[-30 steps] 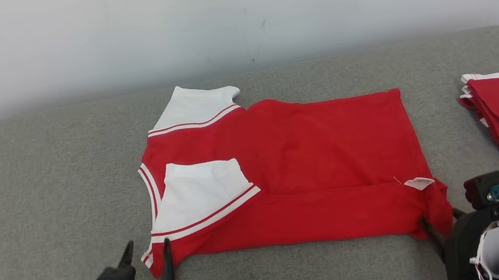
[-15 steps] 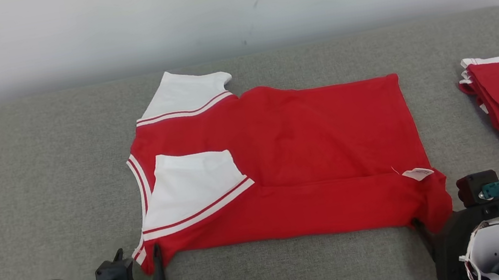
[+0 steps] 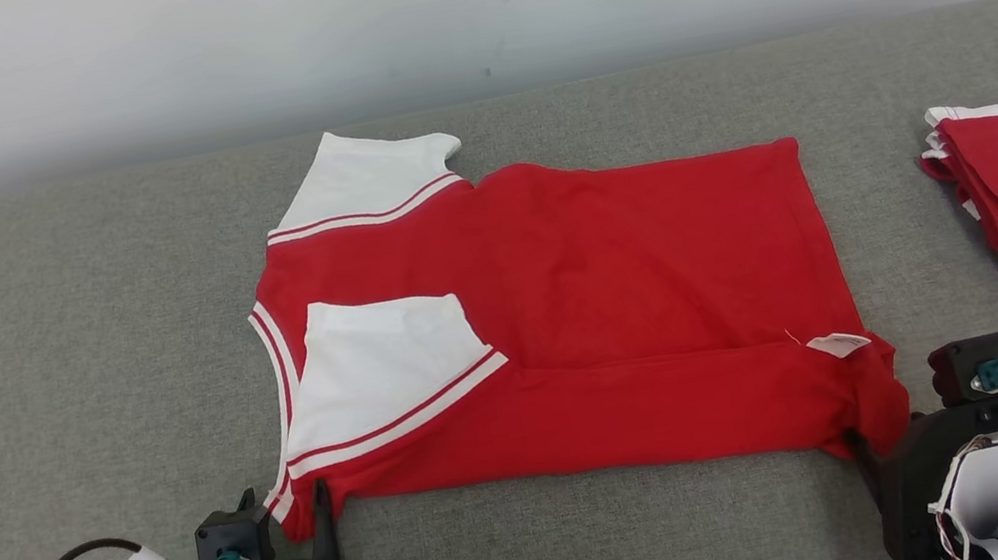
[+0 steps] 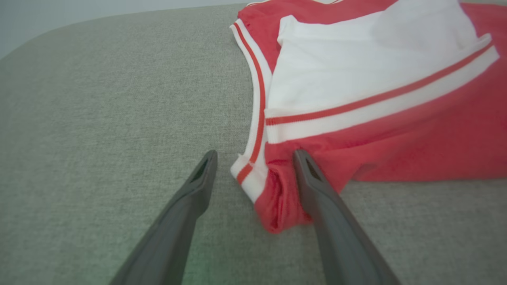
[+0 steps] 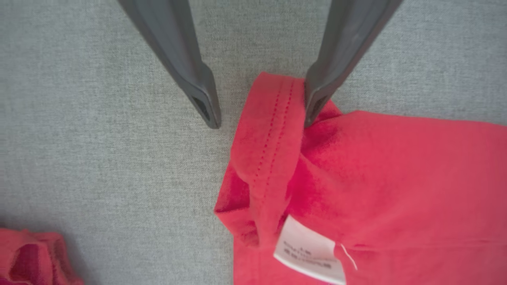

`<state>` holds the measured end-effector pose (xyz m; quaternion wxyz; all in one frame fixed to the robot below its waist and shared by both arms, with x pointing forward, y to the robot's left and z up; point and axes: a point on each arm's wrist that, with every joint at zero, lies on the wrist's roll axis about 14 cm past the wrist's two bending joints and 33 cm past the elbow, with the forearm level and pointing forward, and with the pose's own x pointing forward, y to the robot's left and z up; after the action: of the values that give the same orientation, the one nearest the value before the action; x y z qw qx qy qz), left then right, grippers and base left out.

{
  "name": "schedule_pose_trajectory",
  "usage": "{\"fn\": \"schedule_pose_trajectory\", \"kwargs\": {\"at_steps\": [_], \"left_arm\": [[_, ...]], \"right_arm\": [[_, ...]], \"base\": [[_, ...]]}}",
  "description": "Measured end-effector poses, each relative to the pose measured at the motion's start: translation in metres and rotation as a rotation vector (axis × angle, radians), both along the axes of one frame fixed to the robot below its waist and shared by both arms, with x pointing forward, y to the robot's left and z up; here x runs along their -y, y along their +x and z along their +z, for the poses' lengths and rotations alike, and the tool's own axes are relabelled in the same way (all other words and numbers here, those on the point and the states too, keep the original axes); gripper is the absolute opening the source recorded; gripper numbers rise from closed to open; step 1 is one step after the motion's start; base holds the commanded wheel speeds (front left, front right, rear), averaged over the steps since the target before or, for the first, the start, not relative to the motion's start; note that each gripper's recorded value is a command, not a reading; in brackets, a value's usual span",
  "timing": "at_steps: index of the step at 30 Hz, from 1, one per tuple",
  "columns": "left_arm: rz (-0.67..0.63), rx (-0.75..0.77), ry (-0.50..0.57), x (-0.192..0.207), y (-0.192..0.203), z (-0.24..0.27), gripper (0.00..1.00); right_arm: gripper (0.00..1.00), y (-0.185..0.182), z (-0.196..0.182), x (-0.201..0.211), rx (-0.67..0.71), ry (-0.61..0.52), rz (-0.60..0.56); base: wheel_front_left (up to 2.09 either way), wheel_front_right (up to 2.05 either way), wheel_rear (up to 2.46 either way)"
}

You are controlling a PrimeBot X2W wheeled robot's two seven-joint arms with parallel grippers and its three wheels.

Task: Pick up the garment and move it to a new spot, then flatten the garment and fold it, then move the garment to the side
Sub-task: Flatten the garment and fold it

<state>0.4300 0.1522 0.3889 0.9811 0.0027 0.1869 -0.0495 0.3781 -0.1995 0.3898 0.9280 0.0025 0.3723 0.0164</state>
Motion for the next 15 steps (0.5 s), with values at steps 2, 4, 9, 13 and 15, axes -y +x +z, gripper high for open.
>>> {"fn": "schedule_pose_trajectory", "kwargs": {"at_steps": [2, 4, 9, 13, 15], "left_arm": [[0.006, -0.003, -0.005, 0.000, -0.001, -0.001, 1.00], [0.010, -0.007, -0.007, -0.001, -0.001, -0.001, 1.00], [0.014, -0.013, -0.012, -0.001, -0.001, -0.002, 0.98], [0.015, -0.014, -0.013, -0.001, -0.001, -0.002, 1.00], [0.015, -0.014, -0.014, -0.001, -0.001, -0.002, 1.00]], "right_arm": [[1.00, 0.000, 0.000, 0.001, 0.001, 0.005, -0.008], [1.00, -0.001, 0.001, 0.001, 0.002, 0.009, -0.014], [1.00, 0.000, 0.005, 0.011, 0.027, -0.005, -0.044], [1.00, 0.000, 0.010, 0.027, 0.048, -0.039, -0.084], [1.00, 0.000, 0.011, 0.034, 0.054, -0.056, -0.103]], "base": [[0.00, 0.00, 0.00], [0.00, 0.00, 0.00], [0.00, 0.00, 0.00], [0.00, 0.00, 0.00], [0.00, 0.00, 0.00]]}}
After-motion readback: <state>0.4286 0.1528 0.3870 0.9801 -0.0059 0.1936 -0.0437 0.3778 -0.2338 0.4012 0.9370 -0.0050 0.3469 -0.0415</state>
